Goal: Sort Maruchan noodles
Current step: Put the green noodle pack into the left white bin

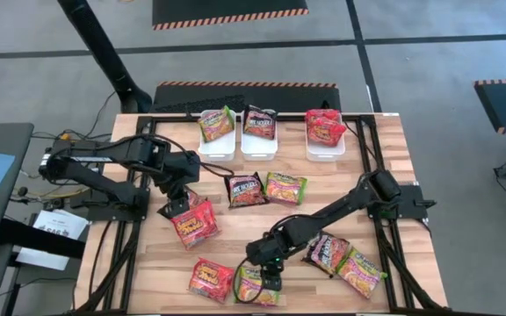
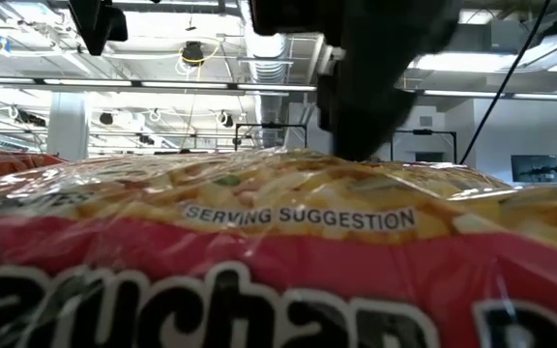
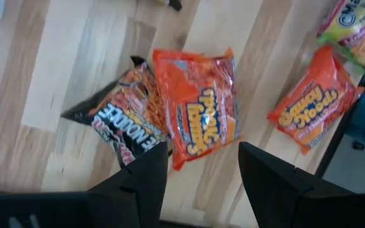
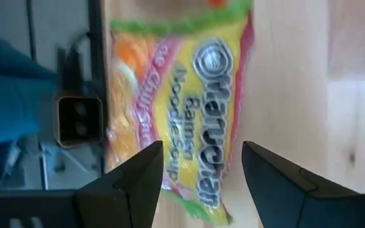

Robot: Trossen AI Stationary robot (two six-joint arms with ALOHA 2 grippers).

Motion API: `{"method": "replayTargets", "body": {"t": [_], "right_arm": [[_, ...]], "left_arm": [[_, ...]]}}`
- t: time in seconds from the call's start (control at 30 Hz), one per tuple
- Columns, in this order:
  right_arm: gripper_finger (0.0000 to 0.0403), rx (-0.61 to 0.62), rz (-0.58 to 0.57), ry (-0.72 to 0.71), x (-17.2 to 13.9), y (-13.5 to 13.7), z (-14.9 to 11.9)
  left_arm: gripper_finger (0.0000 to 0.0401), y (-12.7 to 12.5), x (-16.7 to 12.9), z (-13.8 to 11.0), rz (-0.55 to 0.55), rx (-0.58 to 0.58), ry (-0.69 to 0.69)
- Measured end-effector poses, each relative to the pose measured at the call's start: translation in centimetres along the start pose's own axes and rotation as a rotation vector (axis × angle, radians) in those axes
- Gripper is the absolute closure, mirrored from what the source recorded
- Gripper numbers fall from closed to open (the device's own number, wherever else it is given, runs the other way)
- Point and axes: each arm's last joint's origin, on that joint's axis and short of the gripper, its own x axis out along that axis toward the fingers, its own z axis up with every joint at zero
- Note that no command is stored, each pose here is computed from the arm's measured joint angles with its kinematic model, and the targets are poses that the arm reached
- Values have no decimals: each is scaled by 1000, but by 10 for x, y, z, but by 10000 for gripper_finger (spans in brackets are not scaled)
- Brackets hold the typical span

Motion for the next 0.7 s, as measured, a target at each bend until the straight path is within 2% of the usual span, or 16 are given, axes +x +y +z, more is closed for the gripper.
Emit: {"method": "replayTargets", "body": {"t": [0.43, 0.7], "right_arm": [[164, -2, -10, 48, 10, 0, -6], [164, -13, 41, 49, 11, 4, -6]], "left_arm": [[223, -1, 3, 3, 5, 12, -4], [223, -1, 3, 3, 4, 20, -5]]}}
